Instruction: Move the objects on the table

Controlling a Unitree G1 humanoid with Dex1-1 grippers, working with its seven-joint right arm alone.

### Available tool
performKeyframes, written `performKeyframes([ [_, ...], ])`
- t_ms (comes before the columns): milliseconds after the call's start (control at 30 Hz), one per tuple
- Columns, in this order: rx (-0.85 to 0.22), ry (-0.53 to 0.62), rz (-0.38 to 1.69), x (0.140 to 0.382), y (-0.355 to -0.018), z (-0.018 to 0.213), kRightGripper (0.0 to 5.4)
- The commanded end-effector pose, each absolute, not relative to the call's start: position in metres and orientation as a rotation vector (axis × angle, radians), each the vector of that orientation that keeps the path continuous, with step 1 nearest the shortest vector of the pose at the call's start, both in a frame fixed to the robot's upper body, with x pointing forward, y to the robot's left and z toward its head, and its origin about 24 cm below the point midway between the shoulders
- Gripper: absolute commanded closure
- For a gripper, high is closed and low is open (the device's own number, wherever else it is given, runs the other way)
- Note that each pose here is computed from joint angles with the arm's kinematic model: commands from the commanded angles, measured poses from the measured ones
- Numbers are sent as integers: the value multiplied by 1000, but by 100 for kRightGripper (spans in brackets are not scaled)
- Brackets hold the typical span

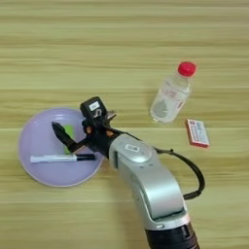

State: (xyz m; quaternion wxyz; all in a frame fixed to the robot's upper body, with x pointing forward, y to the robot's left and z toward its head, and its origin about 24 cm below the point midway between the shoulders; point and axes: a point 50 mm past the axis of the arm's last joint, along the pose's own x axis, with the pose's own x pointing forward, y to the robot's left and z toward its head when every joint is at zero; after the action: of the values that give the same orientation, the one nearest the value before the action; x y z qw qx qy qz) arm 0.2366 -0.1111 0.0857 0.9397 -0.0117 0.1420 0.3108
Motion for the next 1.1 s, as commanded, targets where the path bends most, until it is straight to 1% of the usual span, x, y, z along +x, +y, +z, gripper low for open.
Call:
performKeyframes([
  [33, 12, 209, 636, 242, -97, 106, 5],
  [133, 24, 237, 622, 242, -93, 102, 5],
  [400, 15, 293, 601, 243, -93, 90, 5],
  [700, -15, 348, 564, 235, -103, 81, 5],
  [900, 7, 402, 552, 229, -103, 69, 5],
  [1100, 33, 438, 559, 226, -99, 62, 5],
])
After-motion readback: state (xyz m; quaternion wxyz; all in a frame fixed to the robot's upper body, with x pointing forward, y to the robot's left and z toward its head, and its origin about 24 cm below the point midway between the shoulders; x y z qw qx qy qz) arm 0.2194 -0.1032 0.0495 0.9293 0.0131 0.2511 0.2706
